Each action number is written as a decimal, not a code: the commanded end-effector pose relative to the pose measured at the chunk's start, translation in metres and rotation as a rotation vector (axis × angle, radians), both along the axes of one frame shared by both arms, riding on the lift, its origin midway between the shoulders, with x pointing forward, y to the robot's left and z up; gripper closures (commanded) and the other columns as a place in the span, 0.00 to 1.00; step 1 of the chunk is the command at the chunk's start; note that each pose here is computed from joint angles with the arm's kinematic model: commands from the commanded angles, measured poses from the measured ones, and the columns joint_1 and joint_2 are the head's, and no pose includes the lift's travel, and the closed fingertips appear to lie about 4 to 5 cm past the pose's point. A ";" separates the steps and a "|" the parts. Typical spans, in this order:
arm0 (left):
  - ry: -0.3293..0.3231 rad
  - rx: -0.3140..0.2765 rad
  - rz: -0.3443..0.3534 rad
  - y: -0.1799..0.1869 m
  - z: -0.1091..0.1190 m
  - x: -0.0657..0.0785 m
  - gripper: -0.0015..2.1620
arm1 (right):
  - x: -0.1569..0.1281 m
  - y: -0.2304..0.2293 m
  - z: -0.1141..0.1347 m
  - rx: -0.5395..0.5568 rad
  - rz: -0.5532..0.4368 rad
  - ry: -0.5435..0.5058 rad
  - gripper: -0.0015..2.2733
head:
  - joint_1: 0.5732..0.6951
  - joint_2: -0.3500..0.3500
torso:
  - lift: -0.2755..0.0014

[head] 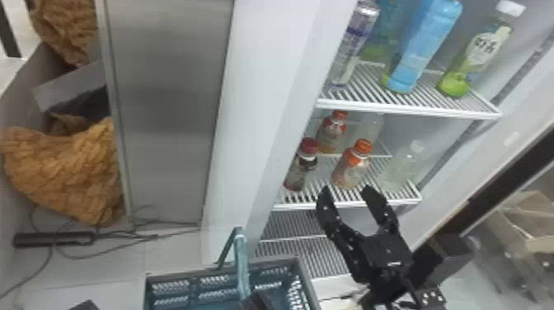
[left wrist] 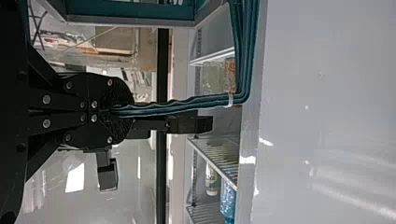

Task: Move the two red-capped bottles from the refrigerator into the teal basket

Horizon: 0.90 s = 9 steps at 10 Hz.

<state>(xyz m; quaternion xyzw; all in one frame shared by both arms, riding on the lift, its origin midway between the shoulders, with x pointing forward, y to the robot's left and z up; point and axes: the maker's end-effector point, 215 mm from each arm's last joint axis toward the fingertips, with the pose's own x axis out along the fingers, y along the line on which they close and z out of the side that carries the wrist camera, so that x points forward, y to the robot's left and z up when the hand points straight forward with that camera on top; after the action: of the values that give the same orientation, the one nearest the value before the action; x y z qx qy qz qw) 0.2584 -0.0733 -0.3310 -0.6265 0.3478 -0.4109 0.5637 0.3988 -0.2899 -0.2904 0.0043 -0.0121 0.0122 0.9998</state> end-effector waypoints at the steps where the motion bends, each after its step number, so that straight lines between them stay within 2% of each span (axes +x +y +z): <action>1: 0.000 -0.002 0.001 0.000 0.000 0.000 0.54 | 0.000 -0.001 -0.002 -0.004 -0.001 0.004 0.13 | 1.00 0.00 | 0.19; 5: 0.001 0.001 0.000 0.000 0.000 0.000 0.54 | 0.000 -0.003 -0.003 -0.016 -0.002 -0.009 0.11 | 1.00 0.00 | 0.19; 9: -0.001 0.000 -0.001 -0.001 0.000 0.000 0.54 | 0.018 -0.010 -0.028 -0.033 -0.003 0.017 0.11 | 1.00 0.00 | 0.19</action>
<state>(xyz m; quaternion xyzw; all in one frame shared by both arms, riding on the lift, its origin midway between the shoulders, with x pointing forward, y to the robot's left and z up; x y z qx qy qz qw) 0.2581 -0.0737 -0.3311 -0.6263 0.3483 -0.4108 0.5636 0.4115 -0.2987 -0.3167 -0.0088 -0.0028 0.0116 0.9999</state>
